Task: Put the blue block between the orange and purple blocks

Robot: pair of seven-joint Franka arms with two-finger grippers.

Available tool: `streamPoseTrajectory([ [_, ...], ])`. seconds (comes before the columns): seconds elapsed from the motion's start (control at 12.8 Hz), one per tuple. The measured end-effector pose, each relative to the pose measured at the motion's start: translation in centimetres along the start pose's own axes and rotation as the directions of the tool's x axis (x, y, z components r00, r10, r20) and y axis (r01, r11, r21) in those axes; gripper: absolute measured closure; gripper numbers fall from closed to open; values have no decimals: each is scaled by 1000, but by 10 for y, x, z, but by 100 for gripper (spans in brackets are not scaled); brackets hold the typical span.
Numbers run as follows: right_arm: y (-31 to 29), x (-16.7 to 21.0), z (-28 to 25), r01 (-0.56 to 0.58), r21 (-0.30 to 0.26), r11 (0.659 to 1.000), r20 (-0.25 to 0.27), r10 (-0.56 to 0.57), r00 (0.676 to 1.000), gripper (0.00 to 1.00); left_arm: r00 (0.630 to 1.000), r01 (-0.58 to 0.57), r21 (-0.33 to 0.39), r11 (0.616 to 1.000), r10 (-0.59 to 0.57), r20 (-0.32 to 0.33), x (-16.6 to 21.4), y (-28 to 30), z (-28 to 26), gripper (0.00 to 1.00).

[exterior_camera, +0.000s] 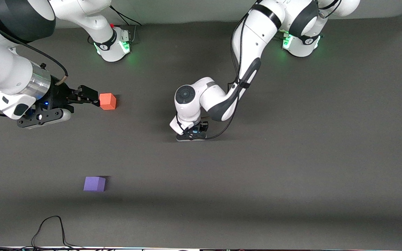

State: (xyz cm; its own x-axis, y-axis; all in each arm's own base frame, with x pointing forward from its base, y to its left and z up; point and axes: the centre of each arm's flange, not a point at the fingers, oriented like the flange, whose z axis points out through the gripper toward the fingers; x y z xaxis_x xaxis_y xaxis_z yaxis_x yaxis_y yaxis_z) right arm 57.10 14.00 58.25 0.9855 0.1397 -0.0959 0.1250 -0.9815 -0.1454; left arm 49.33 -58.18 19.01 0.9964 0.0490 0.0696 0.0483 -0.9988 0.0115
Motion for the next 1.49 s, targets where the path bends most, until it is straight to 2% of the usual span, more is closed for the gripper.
streamPoseTrajectory([
  [0.08, 0, 0, 0, 0, 0, 1000, -1, 0, 1000, 0, 1000, -2, 1, 1000, 2, -2, 0, 0, 0, 42],
  [0.39, -13, 0, 3, 21, -3, 1000, 5, -21, 1000, 0, 1000, 3, -2, 1000, -3, -9, 3, 1, -2, 1],
  [0.47, -16, 0, 4, 27, -3, 1000, 6, -27, 1000, 0, 1000, 14, -7, 1000, -14, -18, 10, 0, -12, 0],
  [0.63, -19, 0, 5, 20, -3, 1000, 7, -20, 1000, 0, 996, 85, -17, 996, -86, -15, 54, -27, -59, 0],
  [0.86, -46, -3, 9, 29, 35, 999, 17, -29, 999, 0, 989, 144, -70, 987, -140, 52, 158, -150, -152, 0],
  [1.02, -73, -5, 14, 22, 63, 998, 10, -23, 1000, 0, 989, 139, -66, 988, -135, 67, 198, -248, -178, 0],
  [1.18, -114, -3, 27, -34, 86, 996, -6, 34, 999, 0, 991, 96, -44, 994, -91, 99, 212, -338, -188, 0],
  [1.33, -181, -2, 63, -102, 81, 991, -14, 104, 995, 0, 988, 20, -28, 999, -16, 155, 213, -421, -203, 0],
  [1.49, -258, -9, 111, -158, 21, 987, -19, 158, 987, 0, 985, -32, -36, 999, 38, 171, 215, -503, -230, 0],
])
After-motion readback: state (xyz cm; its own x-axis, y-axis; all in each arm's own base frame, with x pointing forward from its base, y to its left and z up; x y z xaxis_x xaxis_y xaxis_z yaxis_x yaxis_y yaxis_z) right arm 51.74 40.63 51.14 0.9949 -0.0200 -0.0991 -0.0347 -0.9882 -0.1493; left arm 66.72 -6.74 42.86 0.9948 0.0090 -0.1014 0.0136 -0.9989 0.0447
